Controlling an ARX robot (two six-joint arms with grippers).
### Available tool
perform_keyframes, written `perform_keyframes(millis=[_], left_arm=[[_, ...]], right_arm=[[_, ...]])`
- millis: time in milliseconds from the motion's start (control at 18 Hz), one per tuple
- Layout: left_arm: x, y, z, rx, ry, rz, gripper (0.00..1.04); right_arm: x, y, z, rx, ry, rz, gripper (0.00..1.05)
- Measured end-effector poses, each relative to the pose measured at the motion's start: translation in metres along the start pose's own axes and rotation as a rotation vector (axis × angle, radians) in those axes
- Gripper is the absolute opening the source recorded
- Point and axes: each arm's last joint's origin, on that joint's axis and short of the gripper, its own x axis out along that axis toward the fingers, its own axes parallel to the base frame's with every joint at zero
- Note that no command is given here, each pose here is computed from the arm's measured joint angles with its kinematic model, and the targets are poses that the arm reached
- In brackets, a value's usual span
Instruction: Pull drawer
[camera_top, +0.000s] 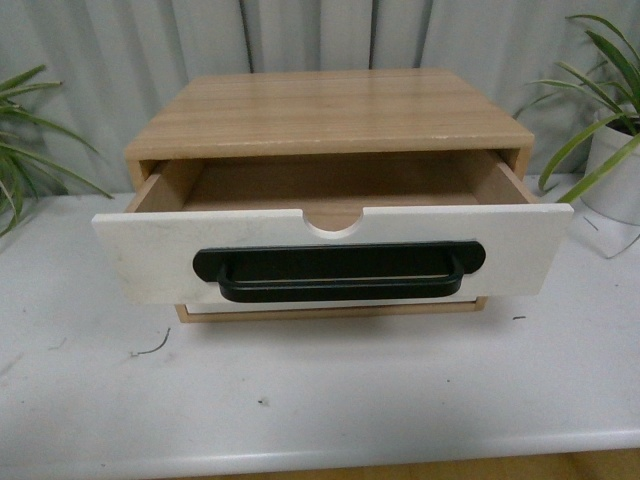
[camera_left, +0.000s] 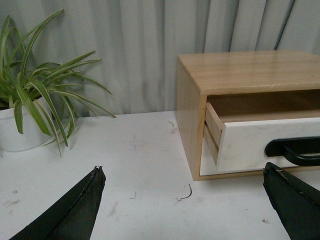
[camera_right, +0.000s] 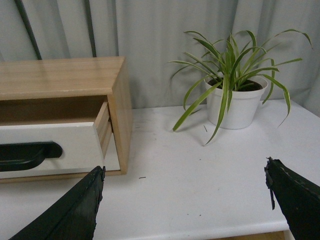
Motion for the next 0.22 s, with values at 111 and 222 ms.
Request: perform_keyframes(millis=[111, 222], left_arm=[[0.0000, 0.0000, 0.0000, 0.000, 0.000, 0.000, 0.98], [0.0000, 0.0000, 0.0000, 0.000, 0.000, 0.000, 0.98]], right_arm=[[0.0000, 0.0000, 0.0000, 0.000, 0.000, 0.000, 0.98], [0.0000, 0.0000, 0.0000, 0.000, 0.000, 0.000, 0.98]])
